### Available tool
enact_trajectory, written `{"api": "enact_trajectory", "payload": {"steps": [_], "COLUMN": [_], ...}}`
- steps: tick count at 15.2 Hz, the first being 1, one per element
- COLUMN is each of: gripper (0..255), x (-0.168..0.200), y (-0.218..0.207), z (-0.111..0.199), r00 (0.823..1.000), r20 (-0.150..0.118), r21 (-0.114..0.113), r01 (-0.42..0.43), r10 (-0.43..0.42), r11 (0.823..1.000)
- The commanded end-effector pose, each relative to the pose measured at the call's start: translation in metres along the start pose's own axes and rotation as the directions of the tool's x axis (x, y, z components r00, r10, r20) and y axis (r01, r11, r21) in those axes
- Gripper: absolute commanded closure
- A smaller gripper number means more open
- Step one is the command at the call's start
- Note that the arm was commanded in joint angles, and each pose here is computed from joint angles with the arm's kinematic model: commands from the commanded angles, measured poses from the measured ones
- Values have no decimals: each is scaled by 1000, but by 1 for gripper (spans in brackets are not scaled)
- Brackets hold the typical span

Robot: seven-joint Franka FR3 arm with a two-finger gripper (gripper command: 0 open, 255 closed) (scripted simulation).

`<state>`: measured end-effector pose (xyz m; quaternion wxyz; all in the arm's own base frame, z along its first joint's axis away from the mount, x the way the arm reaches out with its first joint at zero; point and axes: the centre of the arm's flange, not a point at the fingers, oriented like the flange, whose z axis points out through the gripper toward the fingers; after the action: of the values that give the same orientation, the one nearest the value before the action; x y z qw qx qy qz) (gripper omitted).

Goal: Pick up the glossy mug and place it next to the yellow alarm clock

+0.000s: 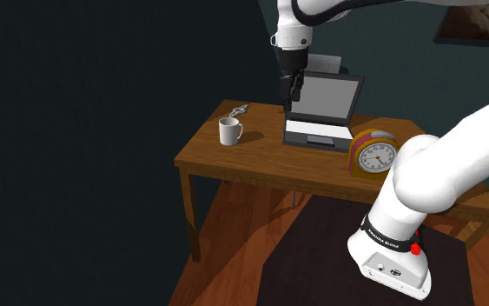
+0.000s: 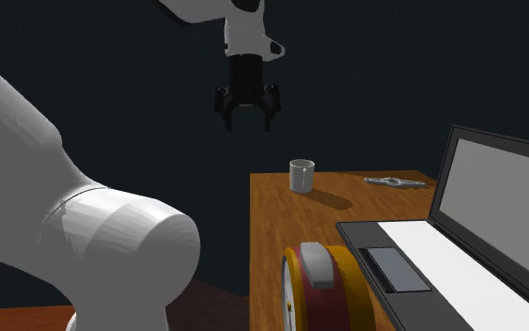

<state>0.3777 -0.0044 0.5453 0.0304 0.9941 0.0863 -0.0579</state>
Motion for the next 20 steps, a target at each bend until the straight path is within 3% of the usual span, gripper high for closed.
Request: {"api": "enact_trajectory", "payload": {"steps": [1,20], "gripper": [0,0], "x": [25,244], "y": [2,51], "z": [11,105], "r00": [1000,997], "r20": [-8,-62], "r21": [0,1], "r01": [-4,-42], "r10": [4,42], "r11": [1000,999]}}
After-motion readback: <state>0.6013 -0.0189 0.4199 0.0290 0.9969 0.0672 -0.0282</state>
